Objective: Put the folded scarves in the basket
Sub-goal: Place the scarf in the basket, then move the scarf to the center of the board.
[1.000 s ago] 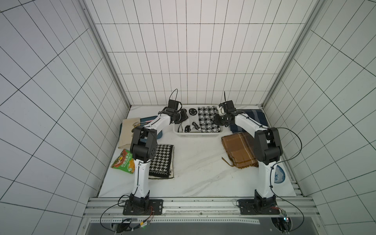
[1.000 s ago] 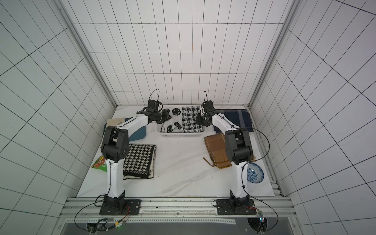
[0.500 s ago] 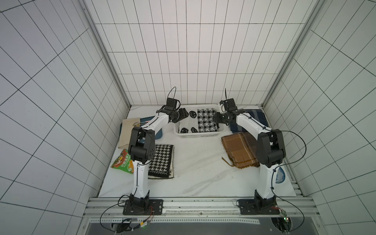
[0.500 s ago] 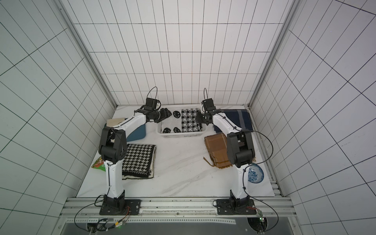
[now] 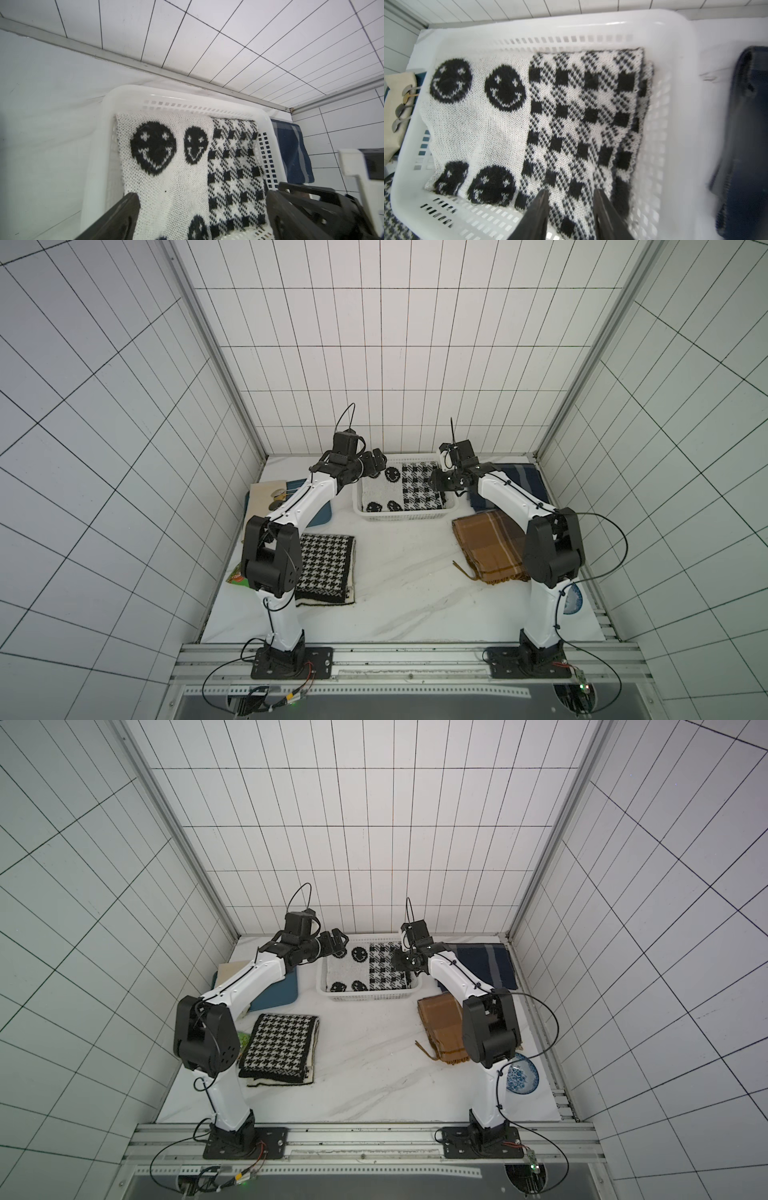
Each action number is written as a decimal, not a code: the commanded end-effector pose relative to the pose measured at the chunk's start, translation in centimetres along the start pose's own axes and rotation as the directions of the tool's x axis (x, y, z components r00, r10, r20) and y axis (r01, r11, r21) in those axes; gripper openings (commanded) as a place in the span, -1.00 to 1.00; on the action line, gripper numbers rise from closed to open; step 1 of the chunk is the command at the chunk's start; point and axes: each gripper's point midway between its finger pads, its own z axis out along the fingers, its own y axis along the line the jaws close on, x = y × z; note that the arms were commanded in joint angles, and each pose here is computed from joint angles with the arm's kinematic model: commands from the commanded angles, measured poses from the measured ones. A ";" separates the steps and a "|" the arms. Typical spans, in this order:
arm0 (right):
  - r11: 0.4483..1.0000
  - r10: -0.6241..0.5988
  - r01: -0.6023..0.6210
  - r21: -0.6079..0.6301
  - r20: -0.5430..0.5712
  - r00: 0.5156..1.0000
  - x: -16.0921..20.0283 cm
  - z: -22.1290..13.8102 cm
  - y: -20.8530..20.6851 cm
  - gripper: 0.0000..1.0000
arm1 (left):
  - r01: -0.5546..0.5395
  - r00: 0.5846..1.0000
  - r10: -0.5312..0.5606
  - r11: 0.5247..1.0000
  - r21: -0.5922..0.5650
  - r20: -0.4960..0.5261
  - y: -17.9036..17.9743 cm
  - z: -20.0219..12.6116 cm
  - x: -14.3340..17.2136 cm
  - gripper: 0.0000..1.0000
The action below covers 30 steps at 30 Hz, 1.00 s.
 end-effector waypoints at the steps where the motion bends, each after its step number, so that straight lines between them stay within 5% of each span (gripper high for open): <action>1: 1.000 -0.010 0.008 -0.020 -0.070 0.997 1.1 2.2 0.1 -0.29 | -0.047 0.999 0.047 0.997 0.055 -0.011 -1.5 2.5 1.6 0.96; 4: 1.000 -0.009 0.009 0.003 -0.113 0.994 2.3 3.5 -0.7 -0.33 | 0.024 0.993 -0.017 0.997 0.068 -0.115 0.1 6.1 3.9 0.95; 6: 1.000 -0.013 0.017 0.026 -0.135 0.991 2.9 4.1 -1.3 -0.36 | 0.053 0.984 -0.047 0.998 0.032 -0.171 2.0 7.8 5.1 0.75; 8: 0.999 -0.018 0.023 0.034 -0.146 0.989 3.4 4.2 -1.5 -0.39 | 0.076 0.977 -0.068 0.997 0.030 -0.200 2.9 8.6 5.7 0.50; 13: 0.999 -0.028 0.031 0.025 -0.125 0.992 2.8 3.1 -0.9 -0.42 | 0.059 0.983 -0.054 0.998 0.021 -0.178 2.9 7.9 5.0 0.38; 22: 0.996 -0.079 0.079 -0.038 0.024 0.997 0.4 -5.4 3.7 -0.35 | -0.008 1.000 0.013 0.990 0.139 -0.028 -3.4 -0.5 1.1 0.41; 30: 0.989 -0.113 0.112 -0.094 -0.005 0.994 7.4 -12.0 6.3 -0.21 | -0.010 1.000 0.005 0.981 0.193 0.026 -4.4 -7.9 2.8 0.55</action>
